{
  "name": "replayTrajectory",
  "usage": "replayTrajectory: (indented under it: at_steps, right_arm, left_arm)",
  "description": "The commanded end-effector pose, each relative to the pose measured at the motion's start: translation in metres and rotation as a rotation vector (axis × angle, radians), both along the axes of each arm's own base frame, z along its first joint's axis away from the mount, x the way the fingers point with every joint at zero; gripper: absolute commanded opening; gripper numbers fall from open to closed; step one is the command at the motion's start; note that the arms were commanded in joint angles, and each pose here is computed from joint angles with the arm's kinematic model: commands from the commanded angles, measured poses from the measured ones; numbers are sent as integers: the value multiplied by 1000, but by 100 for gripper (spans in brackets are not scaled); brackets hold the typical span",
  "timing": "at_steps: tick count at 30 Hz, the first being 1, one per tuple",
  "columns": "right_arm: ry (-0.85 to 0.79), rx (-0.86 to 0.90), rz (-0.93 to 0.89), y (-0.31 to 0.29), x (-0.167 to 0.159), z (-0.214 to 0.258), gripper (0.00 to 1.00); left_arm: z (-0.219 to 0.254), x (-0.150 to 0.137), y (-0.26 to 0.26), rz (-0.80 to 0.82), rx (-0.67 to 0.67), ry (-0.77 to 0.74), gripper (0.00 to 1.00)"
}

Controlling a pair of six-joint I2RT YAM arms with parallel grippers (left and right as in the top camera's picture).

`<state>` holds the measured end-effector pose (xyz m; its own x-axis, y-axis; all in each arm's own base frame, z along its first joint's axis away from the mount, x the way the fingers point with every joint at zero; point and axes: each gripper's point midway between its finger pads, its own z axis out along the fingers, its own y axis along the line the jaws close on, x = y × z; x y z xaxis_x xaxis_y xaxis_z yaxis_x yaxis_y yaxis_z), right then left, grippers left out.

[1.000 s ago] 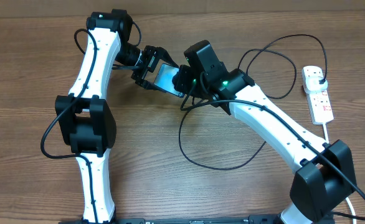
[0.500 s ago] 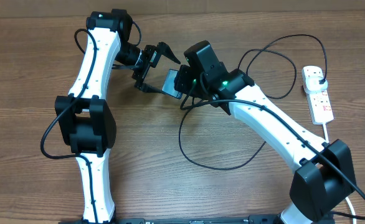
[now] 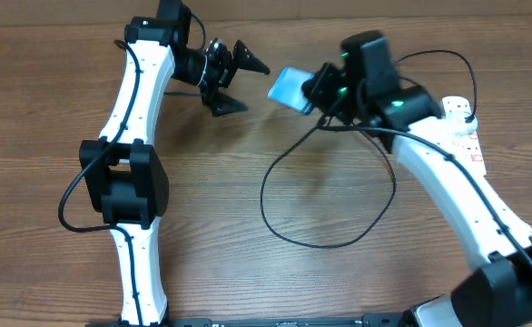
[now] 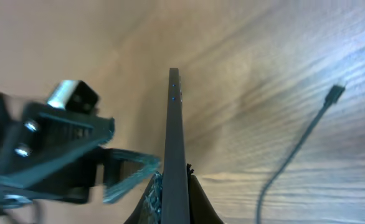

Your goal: Plug charger to phone and switch on socket

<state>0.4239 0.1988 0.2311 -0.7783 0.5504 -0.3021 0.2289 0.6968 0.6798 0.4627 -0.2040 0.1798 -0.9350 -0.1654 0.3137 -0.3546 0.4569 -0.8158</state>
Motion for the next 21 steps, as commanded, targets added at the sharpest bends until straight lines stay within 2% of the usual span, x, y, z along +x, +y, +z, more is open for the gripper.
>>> replayTrajectory:
  at_steps: [1,6,14,21]
  right_arm:
    - [-40,122,-72,-10,3,38,4]
    - [-110,173,-100,-12,17,55,4]
    - [-128,243,-162,-13,26,67,4]
    - [-93,384,-322,-19,36,78,4]
  left_arm:
    - [39,7,-11,-72,-188,-166,100]
    - [57,16,-17,-100,-274,-273,100]
    - [60,23,-17,-69,-279,-239,100]
    - [74,39,-21,-37,-314,-246,97]
